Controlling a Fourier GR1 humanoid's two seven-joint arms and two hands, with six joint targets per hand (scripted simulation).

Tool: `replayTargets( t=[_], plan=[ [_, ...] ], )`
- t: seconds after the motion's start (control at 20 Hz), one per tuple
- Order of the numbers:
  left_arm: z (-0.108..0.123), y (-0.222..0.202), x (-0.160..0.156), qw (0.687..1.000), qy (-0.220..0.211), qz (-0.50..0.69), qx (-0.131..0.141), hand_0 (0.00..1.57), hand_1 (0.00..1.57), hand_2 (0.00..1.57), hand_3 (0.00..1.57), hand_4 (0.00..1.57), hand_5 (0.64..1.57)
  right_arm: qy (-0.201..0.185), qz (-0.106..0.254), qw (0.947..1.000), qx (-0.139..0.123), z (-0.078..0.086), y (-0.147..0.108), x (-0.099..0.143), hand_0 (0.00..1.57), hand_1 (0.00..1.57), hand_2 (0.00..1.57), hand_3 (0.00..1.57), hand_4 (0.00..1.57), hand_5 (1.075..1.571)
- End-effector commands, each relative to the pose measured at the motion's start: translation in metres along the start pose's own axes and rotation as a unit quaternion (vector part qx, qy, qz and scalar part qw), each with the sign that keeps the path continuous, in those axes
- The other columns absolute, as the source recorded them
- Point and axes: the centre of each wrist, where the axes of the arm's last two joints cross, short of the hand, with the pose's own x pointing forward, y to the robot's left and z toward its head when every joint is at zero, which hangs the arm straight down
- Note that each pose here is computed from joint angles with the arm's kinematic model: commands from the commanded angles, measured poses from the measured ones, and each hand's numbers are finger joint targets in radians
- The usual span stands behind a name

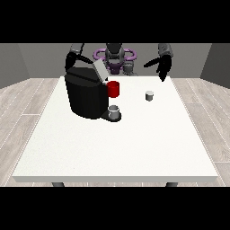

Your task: Insert the coffee pod into the coffee machine and close the lid

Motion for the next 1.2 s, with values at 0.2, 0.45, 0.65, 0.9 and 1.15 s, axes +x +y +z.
replayTargets(
  t=[0.2, 0.45, 0.65, 0.9, 1.15],
  plan=[
    [-0.028, 0.021, -0.012, 0.996, 0.048, -0.075, -0.018, 0.00, 0.00, 0.00, 0.00, 0.00, 1.571, -0.030, -0.009, 0.9993, 0.021, -0.009, 0.013, 0.007, 0.00, 0.00, 0.00, 0.00, 0.00, 1.571],
    [-0.048, 0.024, -0.010, 0.992, 0.059, -0.102, -0.035, 0.00, 0.00, 0.00, 0.00, 0.00, 1.571, -0.008, -0.007, 0.9999, 0.003, -0.022, 0.017, 0.011, 0.00, 0.00, 0.00, 0.00, 0.00, 1.571],
    [-0.051, 0.016, -0.027, 0.989, 0.074, -0.124, -0.037, 0.00, 0.00, 0.29, 0.00, 0.00, 1.571, 0.016, -0.007, 0.9998, 0.007, -0.030, 0.008, 0.015, 0.00, 0.00, 0.00, 0.00, 0.00, 1.571],
    [-0.062, -0.010, -0.028, 0.985, 0.025, -0.168, 0.001, 0.95, 0.95, 0.97, 0.66, 0.00, 1.571, 0.015, -0.021, 0.9995, 0.018, -0.019, 0.044, 0.006, 0.00, 0.00, 0.00, 0.00, 0.00, 1.571],
    [-0.076, -0.009, -0.017, 0.972, -0.002, -0.233, 0.008, 1.07, 1.07, 1.13, 0.93, 0.46, 1.571, 0.007, -0.013, 0.9997, 0.020, -0.038, 0.023, 0.005, 0.00, 0.00, 0.00, 0.00, 0.00, 1.571]
  ],
)
